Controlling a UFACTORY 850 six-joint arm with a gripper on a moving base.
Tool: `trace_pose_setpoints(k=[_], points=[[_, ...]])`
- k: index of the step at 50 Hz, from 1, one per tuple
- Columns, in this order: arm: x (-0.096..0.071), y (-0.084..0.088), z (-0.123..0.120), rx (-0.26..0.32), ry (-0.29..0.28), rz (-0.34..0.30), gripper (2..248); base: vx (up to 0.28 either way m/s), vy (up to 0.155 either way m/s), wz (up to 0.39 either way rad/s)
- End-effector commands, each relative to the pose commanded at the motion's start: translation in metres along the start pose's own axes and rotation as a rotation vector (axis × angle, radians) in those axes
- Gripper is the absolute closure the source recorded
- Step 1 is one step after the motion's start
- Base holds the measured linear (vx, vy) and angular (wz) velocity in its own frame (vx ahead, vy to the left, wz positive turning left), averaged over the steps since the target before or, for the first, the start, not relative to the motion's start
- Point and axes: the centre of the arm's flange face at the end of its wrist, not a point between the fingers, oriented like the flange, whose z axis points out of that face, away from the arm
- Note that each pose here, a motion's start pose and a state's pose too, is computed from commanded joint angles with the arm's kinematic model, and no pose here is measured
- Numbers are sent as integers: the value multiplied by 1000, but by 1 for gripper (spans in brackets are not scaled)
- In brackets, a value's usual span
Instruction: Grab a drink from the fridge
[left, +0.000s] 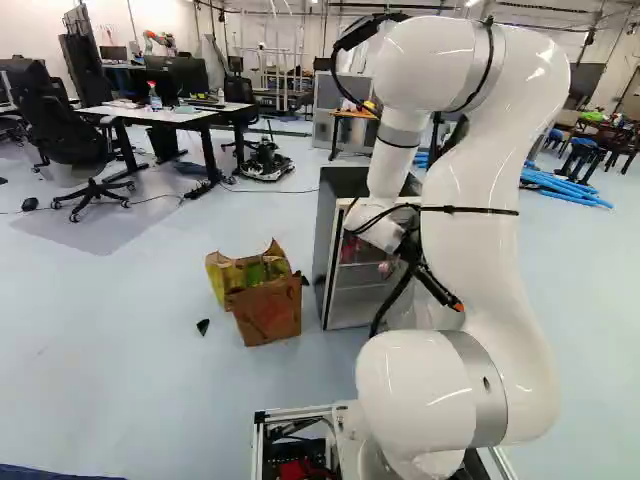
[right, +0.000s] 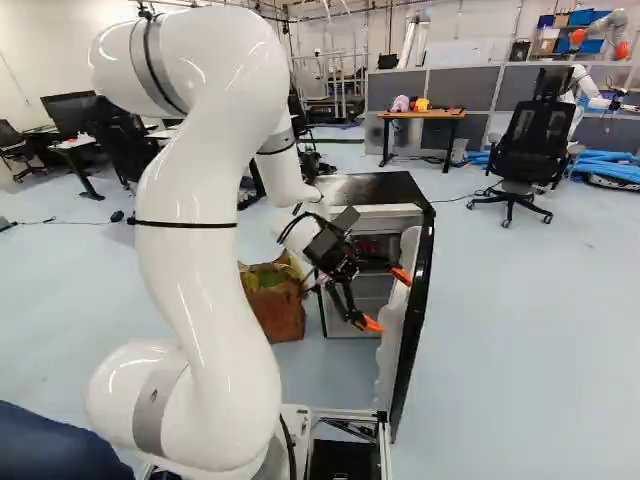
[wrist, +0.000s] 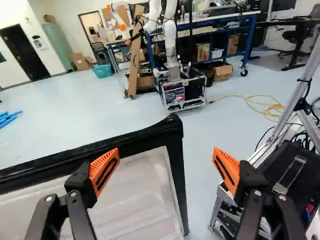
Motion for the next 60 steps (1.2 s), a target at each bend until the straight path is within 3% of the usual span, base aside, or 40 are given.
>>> trace_pose_setpoints(k=[31,60], points=[[5,-57,39,-154,-82,133,3,0,0,0],[11,-111,81,-256,-166,263,3,0,0,0]])
